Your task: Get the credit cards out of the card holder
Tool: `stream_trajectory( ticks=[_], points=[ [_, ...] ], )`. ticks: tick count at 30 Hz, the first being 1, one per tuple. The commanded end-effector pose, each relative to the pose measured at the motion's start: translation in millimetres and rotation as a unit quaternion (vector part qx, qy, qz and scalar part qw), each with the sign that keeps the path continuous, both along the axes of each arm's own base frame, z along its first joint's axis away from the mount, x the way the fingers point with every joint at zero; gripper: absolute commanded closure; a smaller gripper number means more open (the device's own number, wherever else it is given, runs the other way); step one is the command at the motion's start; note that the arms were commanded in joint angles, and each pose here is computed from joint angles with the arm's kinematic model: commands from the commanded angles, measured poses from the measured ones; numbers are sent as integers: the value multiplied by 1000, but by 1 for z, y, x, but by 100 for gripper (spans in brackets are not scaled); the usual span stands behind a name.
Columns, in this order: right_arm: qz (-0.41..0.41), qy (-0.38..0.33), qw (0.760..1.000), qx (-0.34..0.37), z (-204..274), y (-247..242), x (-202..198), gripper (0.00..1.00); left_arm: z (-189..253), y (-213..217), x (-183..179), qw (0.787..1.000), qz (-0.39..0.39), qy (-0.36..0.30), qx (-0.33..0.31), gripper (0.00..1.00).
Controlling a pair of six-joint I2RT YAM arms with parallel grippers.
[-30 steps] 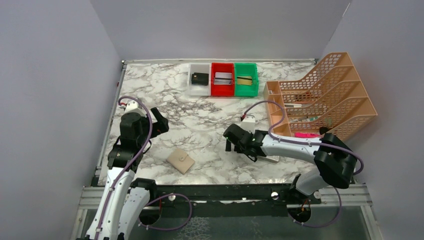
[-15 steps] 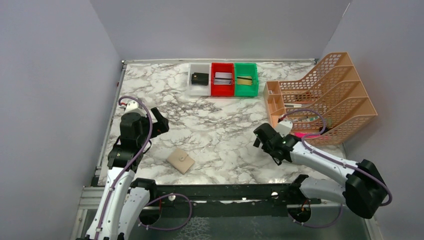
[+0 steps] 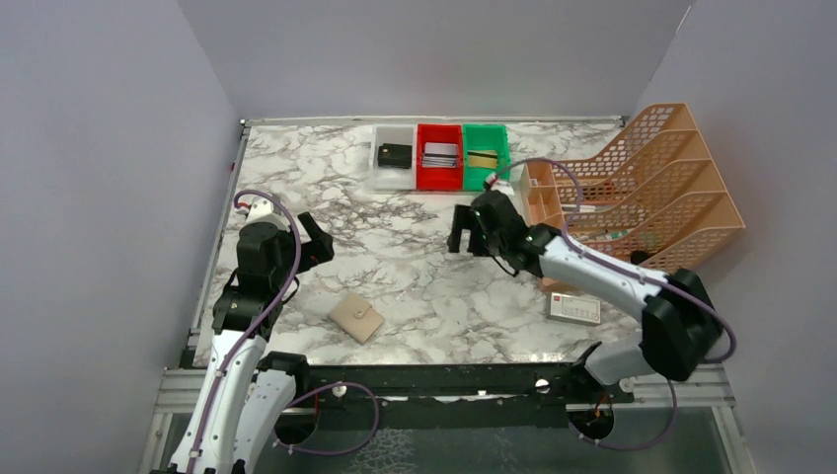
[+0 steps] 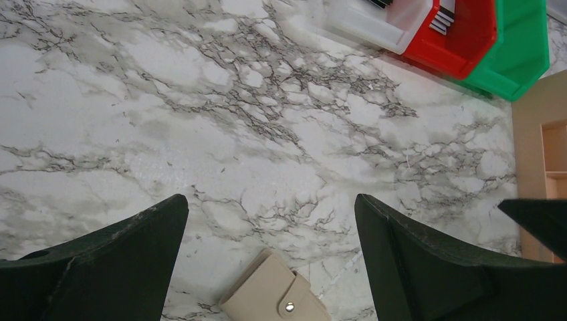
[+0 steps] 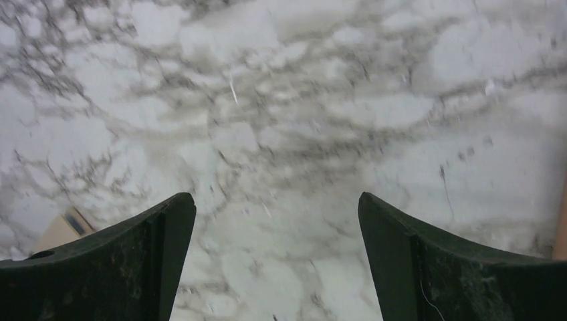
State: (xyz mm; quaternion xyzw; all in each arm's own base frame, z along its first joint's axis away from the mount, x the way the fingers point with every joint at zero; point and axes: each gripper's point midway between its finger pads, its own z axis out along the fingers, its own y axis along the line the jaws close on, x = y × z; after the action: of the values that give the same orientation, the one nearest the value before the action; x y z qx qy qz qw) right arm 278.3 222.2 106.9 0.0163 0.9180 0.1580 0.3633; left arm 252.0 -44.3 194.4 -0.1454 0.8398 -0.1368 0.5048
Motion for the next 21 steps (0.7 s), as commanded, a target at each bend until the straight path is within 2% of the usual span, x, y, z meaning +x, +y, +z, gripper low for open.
stream_trajectory(
  ticks=[1, 11, 17, 21],
  points=[
    [-19, -39, 997, -66, 19, 15, 57, 2, 3, -4, 2, 1000, -9, -10, -9, 1],
    [23, -104, 989, -101, 41, 90, 157, 3, 3, -5, 3, 1000, -10, -10, -10, 1],
    [29, -133, 985, -108, 39, 125, 205, 4, 4, -4, 3, 1000, -11, -12, -11, 1],
    [12, -140, 980, -142, 28, 134, 235, 5, 3, -4, 4, 1000, -12, -11, -12, 1]
  ],
)
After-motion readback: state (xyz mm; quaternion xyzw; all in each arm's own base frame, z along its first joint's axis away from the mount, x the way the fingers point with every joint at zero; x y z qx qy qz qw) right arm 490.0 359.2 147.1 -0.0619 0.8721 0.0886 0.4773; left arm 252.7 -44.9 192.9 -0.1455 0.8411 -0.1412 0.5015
